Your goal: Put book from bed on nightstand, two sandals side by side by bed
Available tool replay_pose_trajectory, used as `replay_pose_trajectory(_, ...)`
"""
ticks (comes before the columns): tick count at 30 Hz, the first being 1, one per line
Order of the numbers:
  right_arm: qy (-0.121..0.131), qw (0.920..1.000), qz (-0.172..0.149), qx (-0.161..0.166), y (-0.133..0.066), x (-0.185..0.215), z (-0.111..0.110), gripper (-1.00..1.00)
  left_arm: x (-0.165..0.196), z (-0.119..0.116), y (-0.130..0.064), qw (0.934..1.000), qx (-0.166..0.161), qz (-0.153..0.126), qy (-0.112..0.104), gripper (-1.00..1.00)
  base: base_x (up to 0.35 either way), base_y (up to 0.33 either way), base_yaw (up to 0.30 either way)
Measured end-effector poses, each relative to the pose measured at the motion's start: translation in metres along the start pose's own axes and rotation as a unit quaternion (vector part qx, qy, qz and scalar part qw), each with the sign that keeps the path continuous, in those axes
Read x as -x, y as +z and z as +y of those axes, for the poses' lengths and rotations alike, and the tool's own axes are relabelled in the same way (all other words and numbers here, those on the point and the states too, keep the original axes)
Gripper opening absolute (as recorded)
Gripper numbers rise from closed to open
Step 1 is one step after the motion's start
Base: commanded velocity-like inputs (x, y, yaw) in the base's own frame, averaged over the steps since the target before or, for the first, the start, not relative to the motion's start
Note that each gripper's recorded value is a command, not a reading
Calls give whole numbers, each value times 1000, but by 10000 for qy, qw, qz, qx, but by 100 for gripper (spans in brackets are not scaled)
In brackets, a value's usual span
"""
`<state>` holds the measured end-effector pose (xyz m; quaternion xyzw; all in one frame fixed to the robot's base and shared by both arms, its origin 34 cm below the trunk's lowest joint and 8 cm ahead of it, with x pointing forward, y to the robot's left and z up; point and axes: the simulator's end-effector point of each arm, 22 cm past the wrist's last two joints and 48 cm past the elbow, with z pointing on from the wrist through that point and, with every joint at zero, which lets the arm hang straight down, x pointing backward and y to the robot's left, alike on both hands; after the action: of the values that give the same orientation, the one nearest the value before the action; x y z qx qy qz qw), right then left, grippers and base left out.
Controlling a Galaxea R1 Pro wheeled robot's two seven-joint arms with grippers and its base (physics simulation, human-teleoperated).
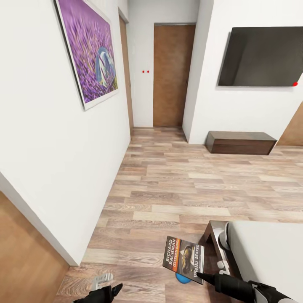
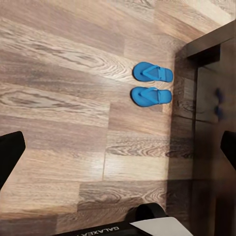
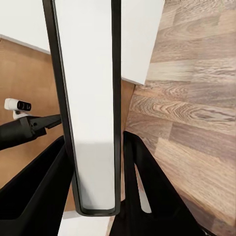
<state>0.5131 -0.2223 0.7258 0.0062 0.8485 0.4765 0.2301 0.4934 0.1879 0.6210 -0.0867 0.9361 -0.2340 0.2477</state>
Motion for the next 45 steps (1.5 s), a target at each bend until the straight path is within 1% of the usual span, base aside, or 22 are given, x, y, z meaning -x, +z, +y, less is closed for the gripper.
replay_pose_trajectory(45, -295, 9993, -197, 83, -7, 24, 20, -100, 31, -14, -10, 9993, -102, -320, 144, 100, 0, 0, 0)
